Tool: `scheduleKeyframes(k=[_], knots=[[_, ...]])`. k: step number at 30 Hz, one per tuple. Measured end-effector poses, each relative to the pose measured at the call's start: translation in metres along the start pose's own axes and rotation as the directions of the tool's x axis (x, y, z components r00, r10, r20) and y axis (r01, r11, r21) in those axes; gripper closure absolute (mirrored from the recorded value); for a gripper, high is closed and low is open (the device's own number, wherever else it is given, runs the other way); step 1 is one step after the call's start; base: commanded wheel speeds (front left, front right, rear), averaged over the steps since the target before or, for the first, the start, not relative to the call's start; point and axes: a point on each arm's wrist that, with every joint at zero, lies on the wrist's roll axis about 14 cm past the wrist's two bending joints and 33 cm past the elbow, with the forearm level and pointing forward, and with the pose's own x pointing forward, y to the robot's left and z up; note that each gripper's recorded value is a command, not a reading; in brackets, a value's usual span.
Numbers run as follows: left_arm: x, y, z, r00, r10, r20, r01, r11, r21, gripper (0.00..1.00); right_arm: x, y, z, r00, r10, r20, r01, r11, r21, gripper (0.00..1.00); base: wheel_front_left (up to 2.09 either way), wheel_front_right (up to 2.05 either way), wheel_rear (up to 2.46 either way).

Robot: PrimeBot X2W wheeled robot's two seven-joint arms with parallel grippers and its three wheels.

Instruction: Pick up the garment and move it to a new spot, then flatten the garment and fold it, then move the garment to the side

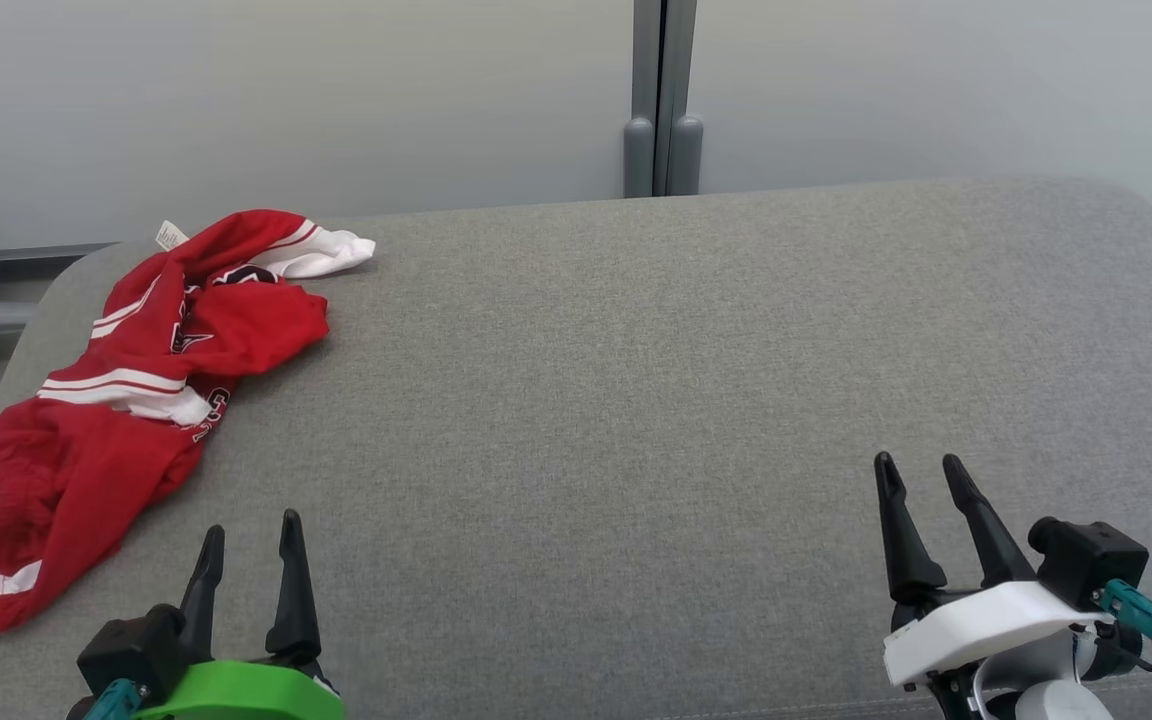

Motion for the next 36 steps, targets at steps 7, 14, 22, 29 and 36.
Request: scheduleKeyframes(k=[7, 14, 22, 29, 36], knots=[[-0.002, 0.004, -0.007, 1.0, 0.003, -0.02, -0.002, 0.999, 0.047, 0.0, 0.0, 0.007, 0.0, 1.0, 0.026, 0.008, -0.026, 0.998, -0.058, 0.0, 0.0, 0.0, 0.0], [-0.003, 0.005, -0.009, 0.999, 0.004, -0.032, -0.001, 0.997, 0.071, 0.0, 0.0, 0.012, -0.001, 0.999, 0.047, 0.01, -0.046, 0.994, -0.103, 0.0, 0.0, 0.0, 0.0], [-0.004, 0.006, -0.01, 0.999, 0.006, -0.033, -0.002, 0.993, 0.114, 0.0, -0.003, 0.014, -0.014, 0.998, 0.057, -0.02, -0.06, 0.989, -0.135, 0.0, 0.0, 0.0, 0.0], [-0.006, 0.007, -0.01, 0.999, 0.007, -0.031, -0.002, 0.988, 0.154, 0.0, -0.002, 0.019, -0.016, 0.996, 0.083, -0.021, -0.085, 0.98, -0.182, 0.0, 0.0, 0.0, 0.0], [-0.008, 0.009, -0.01, 1.0, 0.007, -0.031, -0.001, 0.979, 0.202, 0.0, -0.002, 0.026, -0.015, 0.994, 0.111, -0.015, -0.111, 0.967, -0.228, 0.0, 0.0, 0.0, 0.0]])
